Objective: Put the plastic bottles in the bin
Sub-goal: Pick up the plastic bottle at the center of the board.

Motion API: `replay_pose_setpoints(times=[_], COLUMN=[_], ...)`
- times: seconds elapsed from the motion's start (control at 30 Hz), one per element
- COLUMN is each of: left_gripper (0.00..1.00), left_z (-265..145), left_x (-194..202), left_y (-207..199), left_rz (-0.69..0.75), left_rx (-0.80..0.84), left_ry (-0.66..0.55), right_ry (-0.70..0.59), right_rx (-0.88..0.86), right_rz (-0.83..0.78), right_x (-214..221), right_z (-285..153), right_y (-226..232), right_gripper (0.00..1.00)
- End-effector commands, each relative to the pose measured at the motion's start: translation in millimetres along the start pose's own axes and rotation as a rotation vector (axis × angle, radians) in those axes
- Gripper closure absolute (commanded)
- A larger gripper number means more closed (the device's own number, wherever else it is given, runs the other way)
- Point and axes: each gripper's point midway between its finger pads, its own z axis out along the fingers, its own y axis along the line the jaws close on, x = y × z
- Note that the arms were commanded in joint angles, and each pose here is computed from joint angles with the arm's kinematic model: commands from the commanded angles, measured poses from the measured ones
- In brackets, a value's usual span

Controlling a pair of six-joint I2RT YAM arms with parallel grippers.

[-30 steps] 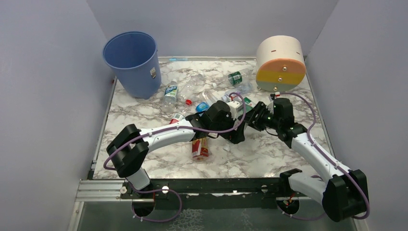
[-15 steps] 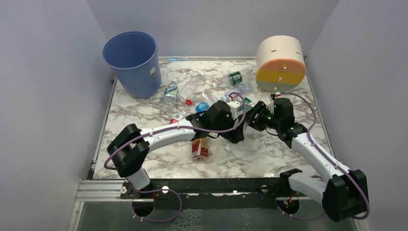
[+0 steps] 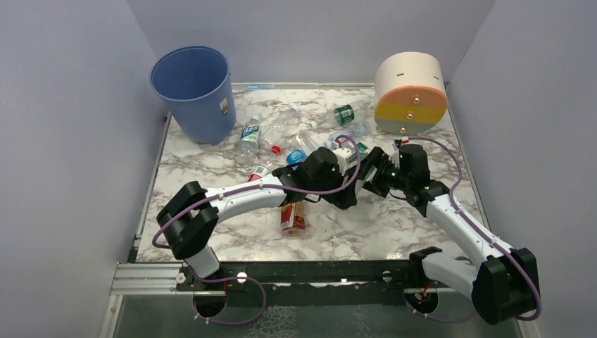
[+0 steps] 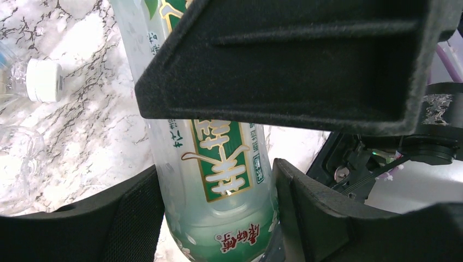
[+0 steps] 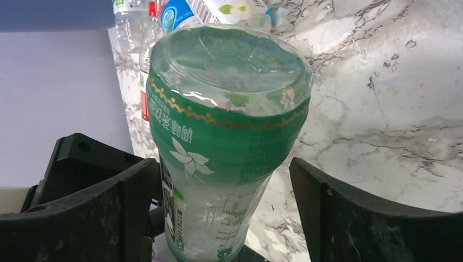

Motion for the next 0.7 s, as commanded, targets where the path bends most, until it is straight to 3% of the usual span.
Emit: replay_pose_setpoints(times=[0.0,0.23,0.67], left_gripper=[0.33,0.33,0.31], left_z=[-4.5,-10.6,-33.7], left_x=[-22.4,-24.8,-37.2], left_y=[-11.6,-5.7,18.4], left_rz=[0.028,0.038,0.019], left_rx=[0.023,-0.013,-0.116], left_ry=[-0.068,-0.081,-0.123], right_ry=[-0.007,-0.057,-0.206], right_rx=[0.014,0.058,0.056], right_rz=[-0.015,-0.016,-0.096], right_x=[-1.7,-12.6,-51.1], right_z=[-6.4,-11.9,-51.1], right_y=[3.6,2.5,41.3], right_gripper=[0.05,0.00,0.01])
